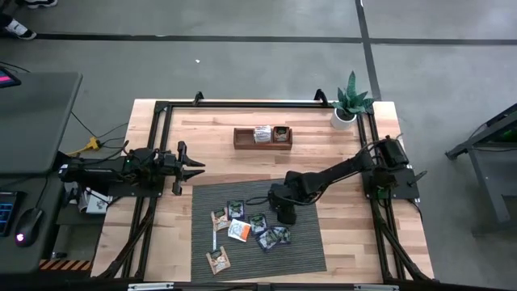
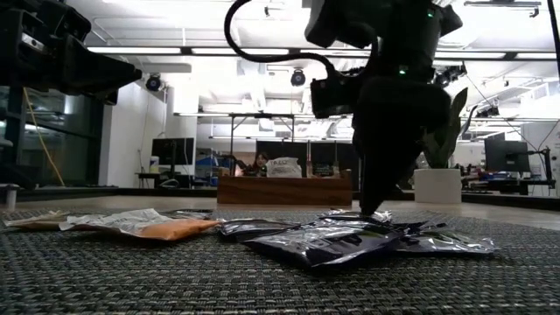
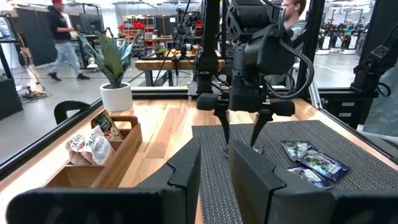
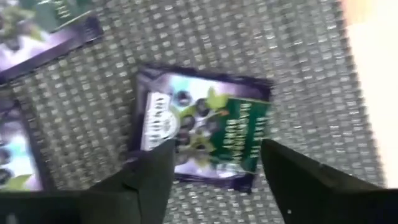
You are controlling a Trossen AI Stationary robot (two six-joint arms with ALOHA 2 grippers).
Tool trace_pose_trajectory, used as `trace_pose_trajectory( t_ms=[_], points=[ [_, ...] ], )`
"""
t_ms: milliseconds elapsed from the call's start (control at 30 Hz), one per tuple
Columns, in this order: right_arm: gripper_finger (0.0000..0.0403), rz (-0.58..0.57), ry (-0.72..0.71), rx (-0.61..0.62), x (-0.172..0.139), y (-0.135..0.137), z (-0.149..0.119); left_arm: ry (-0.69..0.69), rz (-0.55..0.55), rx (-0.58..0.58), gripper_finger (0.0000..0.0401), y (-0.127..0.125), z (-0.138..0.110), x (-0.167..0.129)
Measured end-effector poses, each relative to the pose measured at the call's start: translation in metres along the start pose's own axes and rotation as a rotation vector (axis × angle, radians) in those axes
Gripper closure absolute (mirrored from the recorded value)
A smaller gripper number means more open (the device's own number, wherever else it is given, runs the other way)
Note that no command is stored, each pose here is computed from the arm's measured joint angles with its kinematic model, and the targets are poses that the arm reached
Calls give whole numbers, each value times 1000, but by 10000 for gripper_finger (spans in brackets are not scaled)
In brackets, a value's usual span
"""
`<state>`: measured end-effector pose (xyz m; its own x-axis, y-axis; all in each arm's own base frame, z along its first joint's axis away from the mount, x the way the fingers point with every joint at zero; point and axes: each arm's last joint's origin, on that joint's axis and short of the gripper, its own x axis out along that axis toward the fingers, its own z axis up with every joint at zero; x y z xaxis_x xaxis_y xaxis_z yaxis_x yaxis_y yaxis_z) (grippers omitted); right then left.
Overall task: Pick & Place Tea
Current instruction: Put the purple tea bag into the left compartment of the wooden organizer
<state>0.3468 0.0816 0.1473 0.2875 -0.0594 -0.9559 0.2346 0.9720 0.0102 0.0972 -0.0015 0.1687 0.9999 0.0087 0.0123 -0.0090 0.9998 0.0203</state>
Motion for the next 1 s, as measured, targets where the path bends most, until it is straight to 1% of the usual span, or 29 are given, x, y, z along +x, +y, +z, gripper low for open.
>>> trace_pose_trajectory(
  t_ms=[133, 267, 633, 833, 900, 1000],
  points=[
    [147, -47, -10, -19, -4, 0, 4, 0, 0, 0, 319, 0, 0, 0],
    [142, -71, 4, -21, -7, -1, 3, 1, 0, 0, 319, 0, 0, 0],
    [143, -84, 58, 41, 11, -6, 3, 1, 0, 0, 319, 0, 0, 0],
    [144, -66, 91, 71, 19, -9, 4, 0, 0, 0, 319, 0, 0, 0],
    [150, -53, 112, 86, 23, -10, 3, 0, 0, 0, 319, 0, 0, 0],
    [170, -26, 135, 111, 26, -12, 4, 1, 0, 0, 319, 0, 0, 0]
  ],
)
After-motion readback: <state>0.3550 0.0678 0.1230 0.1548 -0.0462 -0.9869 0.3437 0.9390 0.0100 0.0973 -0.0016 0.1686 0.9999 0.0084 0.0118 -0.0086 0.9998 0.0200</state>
